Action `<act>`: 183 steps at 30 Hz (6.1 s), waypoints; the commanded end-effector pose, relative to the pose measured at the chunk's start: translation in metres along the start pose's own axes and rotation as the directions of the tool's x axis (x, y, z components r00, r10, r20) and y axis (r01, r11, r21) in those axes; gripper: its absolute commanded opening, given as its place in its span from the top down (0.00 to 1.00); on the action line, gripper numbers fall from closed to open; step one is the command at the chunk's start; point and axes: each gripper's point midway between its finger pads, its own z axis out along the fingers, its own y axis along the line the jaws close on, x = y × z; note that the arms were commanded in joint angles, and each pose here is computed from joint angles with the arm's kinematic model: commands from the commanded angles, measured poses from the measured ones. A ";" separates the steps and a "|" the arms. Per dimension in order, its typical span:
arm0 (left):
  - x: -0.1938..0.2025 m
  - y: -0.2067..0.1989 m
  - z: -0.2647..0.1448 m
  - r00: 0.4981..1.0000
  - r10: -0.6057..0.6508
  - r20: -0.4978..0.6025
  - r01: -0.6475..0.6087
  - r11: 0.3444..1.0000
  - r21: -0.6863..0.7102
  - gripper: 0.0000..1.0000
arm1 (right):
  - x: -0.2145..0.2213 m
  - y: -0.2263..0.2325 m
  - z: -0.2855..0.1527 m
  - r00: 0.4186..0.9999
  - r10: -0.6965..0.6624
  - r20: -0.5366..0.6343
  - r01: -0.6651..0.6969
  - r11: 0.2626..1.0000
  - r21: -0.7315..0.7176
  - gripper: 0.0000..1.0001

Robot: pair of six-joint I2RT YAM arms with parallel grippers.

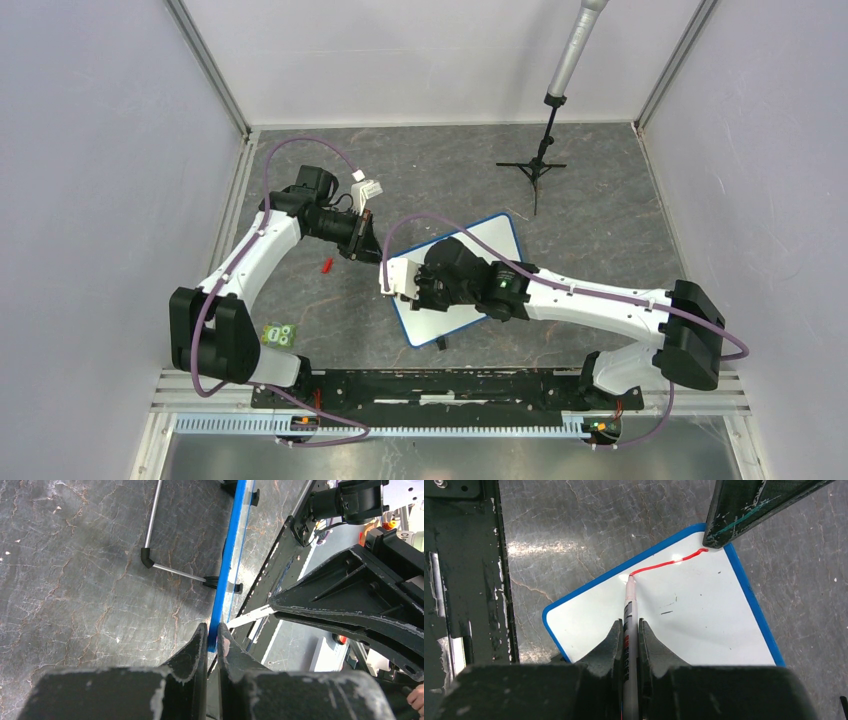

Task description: Write a sentence on the whiteboard

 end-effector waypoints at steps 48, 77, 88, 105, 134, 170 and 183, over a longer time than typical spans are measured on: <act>-0.010 -0.006 -0.004 0.999 0.046 0.023 -0.046 0.999 -0.016 0.97 | -0.036 -0.071 -0.023 1.000 -0.010 0.026 0.003 0.969 0.245 1.00; -0.011 -0.006 -0.005 0.997 0.069 0.023 -0.069 0.997 -0.023 0.98 | -0.031 -0.034 -0.005 1.000 -0.008 0.014 0.007 0.995 0.099 1.00; -0.011 -0.006 -0.005 0.997 0.080 0.021 -0.080 0.996 -0.028 0.98 | -0.018 -0.035 -0.008 0.999 -0.026 -0.021 0.029 0.992 0.120 1.00; -0.010 -0.007 -0.005 0.996 0.083 0.018 -0.083 0.996 -0.030 0.98 | 0.019 -0.029 -0.021 0.995 -0.025 -0.100 0.038 0.991 0.131 1.00; -0.008 -0.008 -0.004 0.995 0.102 0.015 -0.101 0.994 -0.037 0.98 | -0.027 -0.047 -0.027 0.999 0.011 0.039 -0.016 0.991 0.134 1.00; -0.008 -0.007 -0.004 0.995 0.101 0.010 -0.101 0.994 -0.041 0.98 | 0.017 -0.025 -0.025 0.998 0.020 -0.053 -0.017 0.998 0.062 1.00; -0.010 -0.009 -0.004 0.994 0.107 0.013 -0.106 0.994 -0.037 0.98 | -0.023 -0.054 -0.046 1.000 -0.011 0.003 0.011 0.988 0.154 1.00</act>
